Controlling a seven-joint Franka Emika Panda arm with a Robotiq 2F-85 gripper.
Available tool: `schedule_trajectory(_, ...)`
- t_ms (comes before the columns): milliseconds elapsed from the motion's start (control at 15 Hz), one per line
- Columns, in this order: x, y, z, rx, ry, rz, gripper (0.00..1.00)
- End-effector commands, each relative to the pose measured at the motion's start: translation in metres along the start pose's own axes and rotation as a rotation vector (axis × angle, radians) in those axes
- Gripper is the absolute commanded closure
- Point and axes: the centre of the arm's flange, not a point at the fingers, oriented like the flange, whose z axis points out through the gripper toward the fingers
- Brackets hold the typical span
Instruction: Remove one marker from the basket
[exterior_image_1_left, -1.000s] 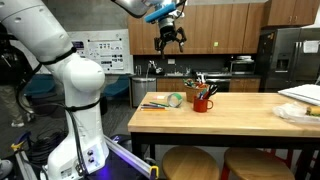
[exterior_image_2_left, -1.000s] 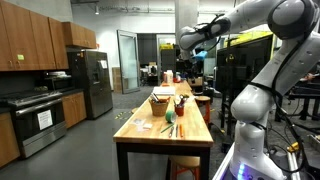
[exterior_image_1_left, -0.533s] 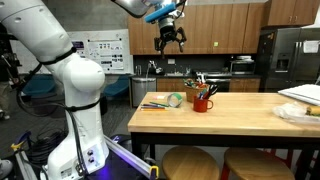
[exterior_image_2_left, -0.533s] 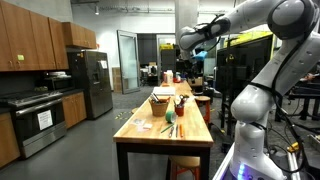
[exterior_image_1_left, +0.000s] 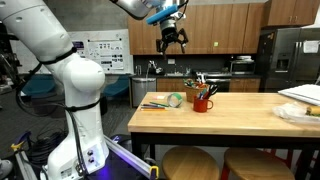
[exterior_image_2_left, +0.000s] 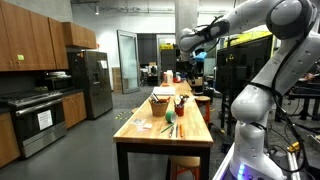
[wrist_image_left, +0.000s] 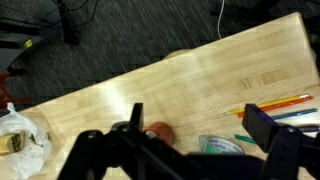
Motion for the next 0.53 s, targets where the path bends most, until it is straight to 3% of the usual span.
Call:
schedule_trajectory(0, 0.002, 0.011, 0.019, -0.058, -0.002, -0.011, 0.0)
schedule_trajectory(467, 0.009, 0.04, 0.048, -0.147, 0.105, -0.01, 0.0)
